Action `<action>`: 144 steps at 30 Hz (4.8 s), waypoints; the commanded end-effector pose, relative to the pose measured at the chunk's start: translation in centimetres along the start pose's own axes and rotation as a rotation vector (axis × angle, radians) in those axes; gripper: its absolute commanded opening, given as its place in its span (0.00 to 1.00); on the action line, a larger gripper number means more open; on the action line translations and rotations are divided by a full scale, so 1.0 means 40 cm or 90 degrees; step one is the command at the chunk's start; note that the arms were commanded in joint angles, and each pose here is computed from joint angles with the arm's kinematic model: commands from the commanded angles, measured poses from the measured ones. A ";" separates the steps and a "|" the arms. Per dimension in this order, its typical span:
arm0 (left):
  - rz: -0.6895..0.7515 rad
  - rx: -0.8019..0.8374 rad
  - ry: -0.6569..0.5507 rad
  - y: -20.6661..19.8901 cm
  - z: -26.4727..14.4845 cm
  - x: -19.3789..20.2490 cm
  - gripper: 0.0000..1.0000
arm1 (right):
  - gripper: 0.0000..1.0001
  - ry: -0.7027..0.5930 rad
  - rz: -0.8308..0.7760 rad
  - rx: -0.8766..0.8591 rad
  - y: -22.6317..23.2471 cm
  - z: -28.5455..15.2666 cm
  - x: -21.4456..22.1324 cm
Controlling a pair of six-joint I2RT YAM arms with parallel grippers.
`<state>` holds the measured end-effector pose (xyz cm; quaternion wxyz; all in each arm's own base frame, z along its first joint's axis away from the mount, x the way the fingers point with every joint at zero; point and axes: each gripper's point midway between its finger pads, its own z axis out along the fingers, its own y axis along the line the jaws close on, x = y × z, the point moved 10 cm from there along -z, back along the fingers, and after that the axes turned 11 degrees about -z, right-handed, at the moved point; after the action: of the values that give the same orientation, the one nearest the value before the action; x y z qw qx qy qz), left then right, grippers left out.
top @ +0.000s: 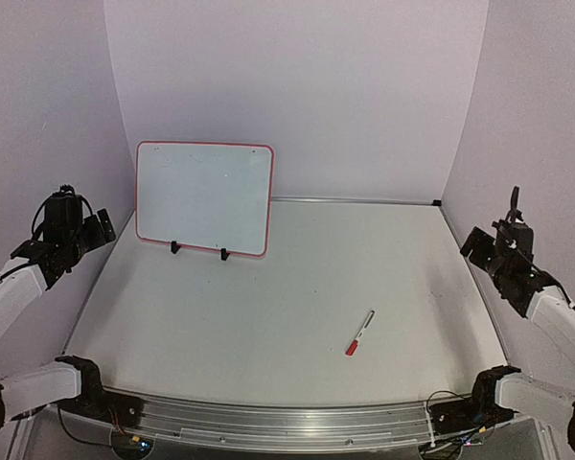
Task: Write a sentence on the whiteboard
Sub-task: Pick up the whiteboard stand from the center of the board, then move the whiteboard stand to the center of the board.
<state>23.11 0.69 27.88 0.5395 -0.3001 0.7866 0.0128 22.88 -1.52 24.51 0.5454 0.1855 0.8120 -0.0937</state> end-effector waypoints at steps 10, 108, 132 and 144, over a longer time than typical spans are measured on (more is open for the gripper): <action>0.097 0.057 0.123 -0.110 0.077 -0.012 0.99 | 0.98 0.058 0.030 -0.137 0.052 0.012 -0.015; 0.198 0.166 0.379 -0.431 0.241 0.453 0.00 | 0.95 0.112 0.012 -0.255 0.076 -0.016 -0.002; 0.125 0.186 0.426 -0.556 0.001 0.654 0.00 | 0.88 0.242 -0.012 -0.293 0.210 0.012 0.100; 0.119 0.260 0.448 -0.553 -0.053 0.663 0.40 | 0.81 0.353 0.008 -0.294 0.306 -0.015 0.155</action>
<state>26.51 -29.05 10.70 0.2759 -0.1211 0.9449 -0.1283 25.01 9.94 18.62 0.3434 0.0560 0.9262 0.1455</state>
